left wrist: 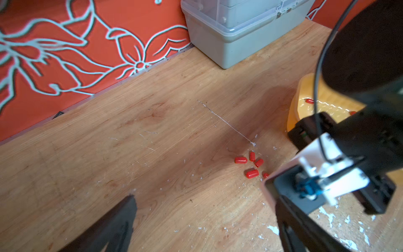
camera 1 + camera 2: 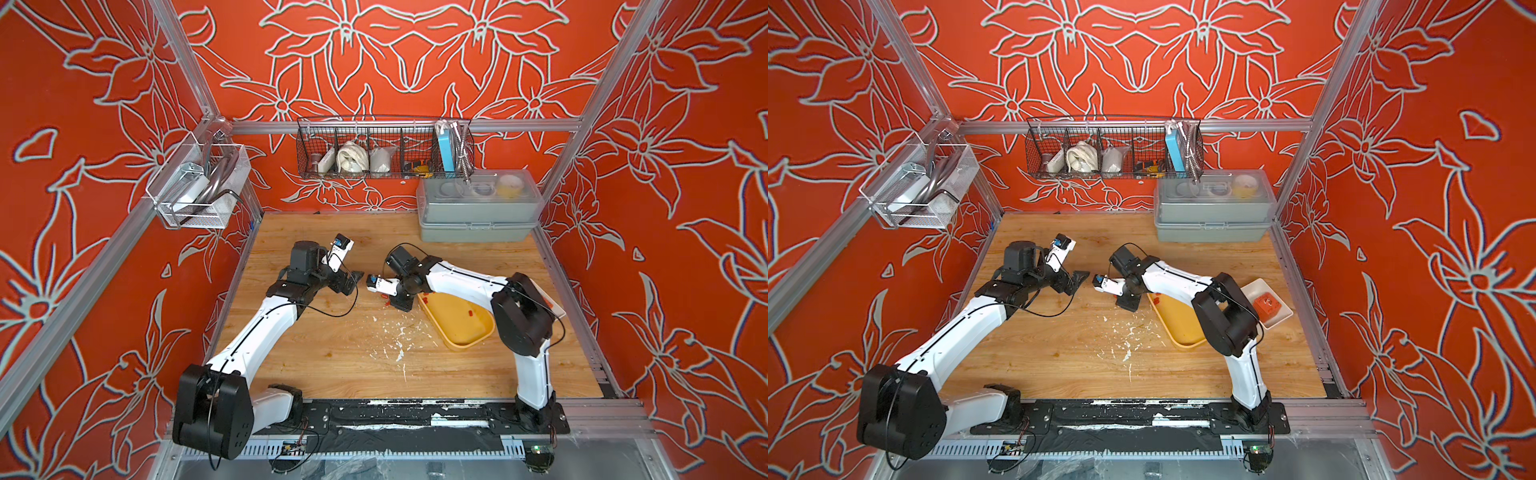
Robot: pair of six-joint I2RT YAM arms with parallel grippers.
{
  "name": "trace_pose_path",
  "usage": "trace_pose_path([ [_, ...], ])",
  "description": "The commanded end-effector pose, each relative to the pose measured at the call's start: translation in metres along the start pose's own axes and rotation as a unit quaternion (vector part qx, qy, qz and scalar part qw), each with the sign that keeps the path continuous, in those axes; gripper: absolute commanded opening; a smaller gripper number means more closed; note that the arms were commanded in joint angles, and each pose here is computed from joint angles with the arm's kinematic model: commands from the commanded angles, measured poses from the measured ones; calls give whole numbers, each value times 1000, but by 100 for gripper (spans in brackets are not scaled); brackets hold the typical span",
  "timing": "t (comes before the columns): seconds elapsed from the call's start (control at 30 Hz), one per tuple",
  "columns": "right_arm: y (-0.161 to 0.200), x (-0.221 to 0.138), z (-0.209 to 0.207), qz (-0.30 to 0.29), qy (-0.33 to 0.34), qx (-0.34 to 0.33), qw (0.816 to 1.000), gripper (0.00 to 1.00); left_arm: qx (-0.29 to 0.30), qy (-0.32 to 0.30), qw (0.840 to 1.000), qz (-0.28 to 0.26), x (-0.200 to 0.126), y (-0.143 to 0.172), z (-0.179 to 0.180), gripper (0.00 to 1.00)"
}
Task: Take the screw protection sleeves out of the storage box
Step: Place the screw protection sleeve at the center of the board.
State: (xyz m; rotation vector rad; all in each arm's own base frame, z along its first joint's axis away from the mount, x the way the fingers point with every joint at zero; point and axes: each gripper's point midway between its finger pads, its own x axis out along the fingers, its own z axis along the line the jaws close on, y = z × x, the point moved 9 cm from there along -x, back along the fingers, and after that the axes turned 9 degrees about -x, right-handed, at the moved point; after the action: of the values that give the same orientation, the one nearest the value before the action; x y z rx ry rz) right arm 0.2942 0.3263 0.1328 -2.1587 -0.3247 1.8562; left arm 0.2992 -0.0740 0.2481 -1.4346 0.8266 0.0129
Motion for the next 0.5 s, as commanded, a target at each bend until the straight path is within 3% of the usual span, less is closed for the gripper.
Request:
trace_pose_path([
  [0.0, -3, 15, -10, 29, 25, 25, 999, 0, 11, -10, 999, -30, -11, -13, -1, 98],
  [0.17, -6, 25, -15, 36, 28, 29, 999, 0, 17, 10, 999, -33, -15, -13, -5, 98],
  [0.47, -9, -8, -11, 11, 16, 10, 1000, 25, 24, 89, 995, -30, -17, -9, -19, 98],
])
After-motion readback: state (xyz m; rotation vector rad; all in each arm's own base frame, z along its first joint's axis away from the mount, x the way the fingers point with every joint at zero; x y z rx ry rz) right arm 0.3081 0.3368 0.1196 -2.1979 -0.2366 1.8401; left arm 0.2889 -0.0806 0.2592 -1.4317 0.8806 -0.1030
